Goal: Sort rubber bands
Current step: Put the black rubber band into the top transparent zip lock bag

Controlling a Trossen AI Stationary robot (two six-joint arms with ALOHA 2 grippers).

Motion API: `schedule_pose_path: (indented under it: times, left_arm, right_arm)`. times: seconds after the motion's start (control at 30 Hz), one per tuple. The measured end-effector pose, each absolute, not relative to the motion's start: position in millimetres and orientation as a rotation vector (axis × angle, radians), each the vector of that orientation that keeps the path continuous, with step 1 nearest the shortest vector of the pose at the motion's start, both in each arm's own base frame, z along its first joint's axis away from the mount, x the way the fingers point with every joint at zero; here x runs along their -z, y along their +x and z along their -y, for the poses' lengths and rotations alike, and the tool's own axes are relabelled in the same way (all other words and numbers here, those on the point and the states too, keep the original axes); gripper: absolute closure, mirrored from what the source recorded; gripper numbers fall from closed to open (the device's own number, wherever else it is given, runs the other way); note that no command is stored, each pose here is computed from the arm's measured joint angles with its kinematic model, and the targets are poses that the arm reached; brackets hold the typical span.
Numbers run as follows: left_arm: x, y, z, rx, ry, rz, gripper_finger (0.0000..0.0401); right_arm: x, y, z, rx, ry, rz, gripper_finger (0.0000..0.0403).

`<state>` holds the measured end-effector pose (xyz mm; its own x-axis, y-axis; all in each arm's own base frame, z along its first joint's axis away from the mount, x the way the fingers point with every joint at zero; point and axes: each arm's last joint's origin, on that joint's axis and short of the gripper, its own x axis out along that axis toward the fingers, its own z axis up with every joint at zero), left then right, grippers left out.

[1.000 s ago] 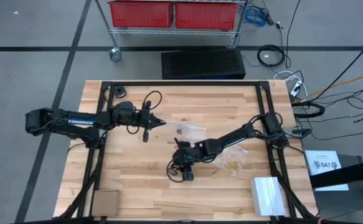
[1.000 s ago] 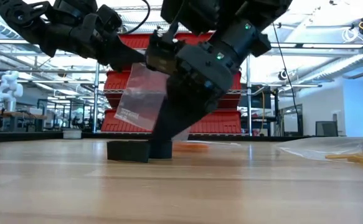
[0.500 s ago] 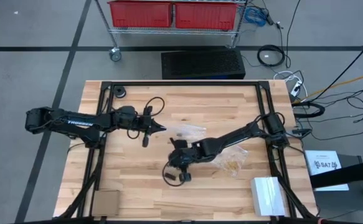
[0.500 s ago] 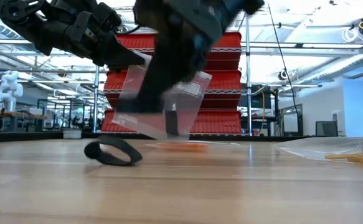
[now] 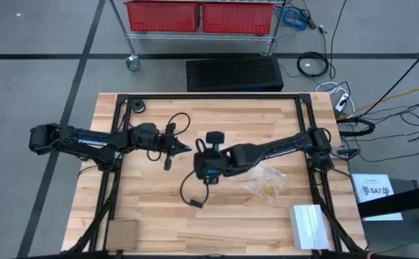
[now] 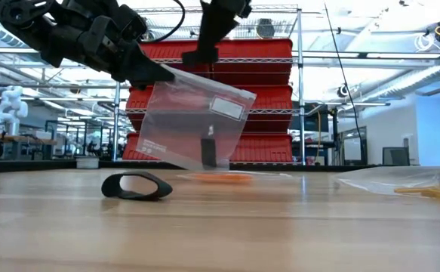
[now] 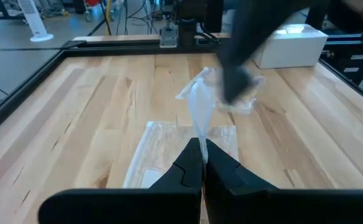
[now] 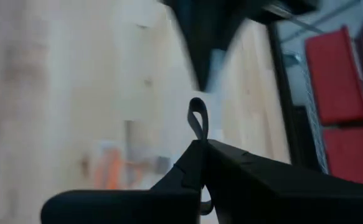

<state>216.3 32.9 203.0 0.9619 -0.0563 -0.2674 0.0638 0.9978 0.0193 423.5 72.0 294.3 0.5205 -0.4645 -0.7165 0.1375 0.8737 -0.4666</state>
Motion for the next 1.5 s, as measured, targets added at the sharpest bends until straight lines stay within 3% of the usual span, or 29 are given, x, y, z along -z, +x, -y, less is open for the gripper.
schedule_pose_path:
  times: [0.33, 0.7, 1.27, 1.5]
  left_arm:
    - [-203.1, 216.3, -33.0, 0.06, 0.028, -0.269, 0.0399]
    - [-203.2, 216.4, -32.9, 0.06, 0.028, -0.268, 0.0399]
    - [-202.4, 216.1, -31.5, 0.091, 0.023, -0.275, 0.0399]
    - [-202.5, 216.2, -31.4, 0.092, 0.023, -0.274, 0.0399]
  right_arm:
    - [-275.8, 421.0, -54.2, 0.412, -0.301, -1.042, 0.0403]
    - [-274.9, 432.8, -42.1, 0.253, -0.192, -0.989, 0.04]
    - [-281.1, 436.8, -17.2, 0.253, -0.095, -0.972, 0.0316]
    - [-298.4, 436.5, -19.0, 0.218, -0.087, -0.956, 0.0303]
